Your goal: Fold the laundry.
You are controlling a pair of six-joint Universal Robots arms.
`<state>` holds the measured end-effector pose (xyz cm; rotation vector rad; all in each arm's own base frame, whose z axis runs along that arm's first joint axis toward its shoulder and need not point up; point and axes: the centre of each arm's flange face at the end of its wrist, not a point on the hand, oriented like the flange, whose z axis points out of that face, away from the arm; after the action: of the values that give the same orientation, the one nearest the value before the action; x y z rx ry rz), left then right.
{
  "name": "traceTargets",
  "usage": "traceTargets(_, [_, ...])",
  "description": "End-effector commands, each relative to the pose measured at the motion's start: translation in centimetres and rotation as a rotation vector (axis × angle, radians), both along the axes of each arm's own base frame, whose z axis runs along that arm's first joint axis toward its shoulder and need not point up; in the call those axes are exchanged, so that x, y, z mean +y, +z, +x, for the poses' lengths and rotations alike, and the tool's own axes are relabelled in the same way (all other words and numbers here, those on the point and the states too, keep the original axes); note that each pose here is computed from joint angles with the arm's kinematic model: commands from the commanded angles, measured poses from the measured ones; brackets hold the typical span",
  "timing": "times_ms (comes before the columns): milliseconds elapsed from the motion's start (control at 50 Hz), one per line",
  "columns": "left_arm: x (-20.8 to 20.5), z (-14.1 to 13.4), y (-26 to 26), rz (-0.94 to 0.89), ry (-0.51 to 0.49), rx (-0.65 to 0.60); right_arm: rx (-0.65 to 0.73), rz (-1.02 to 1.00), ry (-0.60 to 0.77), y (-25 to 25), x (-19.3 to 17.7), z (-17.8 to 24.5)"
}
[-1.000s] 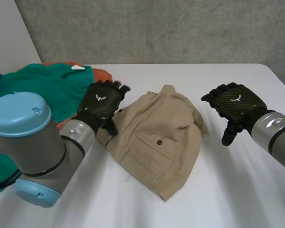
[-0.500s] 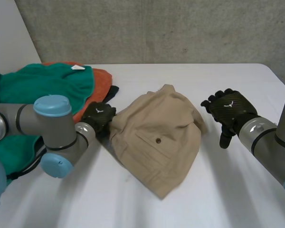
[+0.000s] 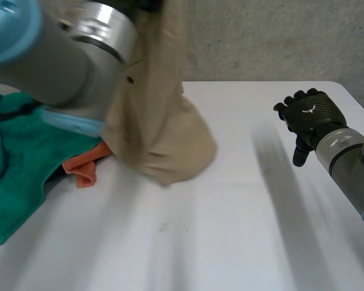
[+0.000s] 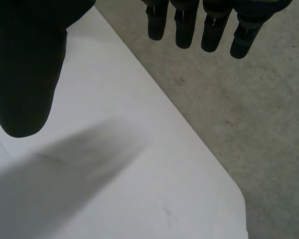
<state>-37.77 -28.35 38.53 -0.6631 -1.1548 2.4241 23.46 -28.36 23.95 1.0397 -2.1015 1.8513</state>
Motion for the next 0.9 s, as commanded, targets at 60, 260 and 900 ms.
traceTargets(60, [7.1, -9.1, -12.2, 0.163, -0.32, -0.219, -0.007, 0.03, -0.087, -0.7, -0.5, -1.4])
traceTargets(260, [12.3, -10.6, -19.1, 0.28, -0.439, -0.362, -0.014, 0.048, -0.228, -1.2, -3.4, -6.3])
traceTargets(900, [-6.3, 12.8, -16.0, 0.563, 0.323, -0.298, -0.167, 0.026, 0.231, 1.0, -1.1, 9.0])
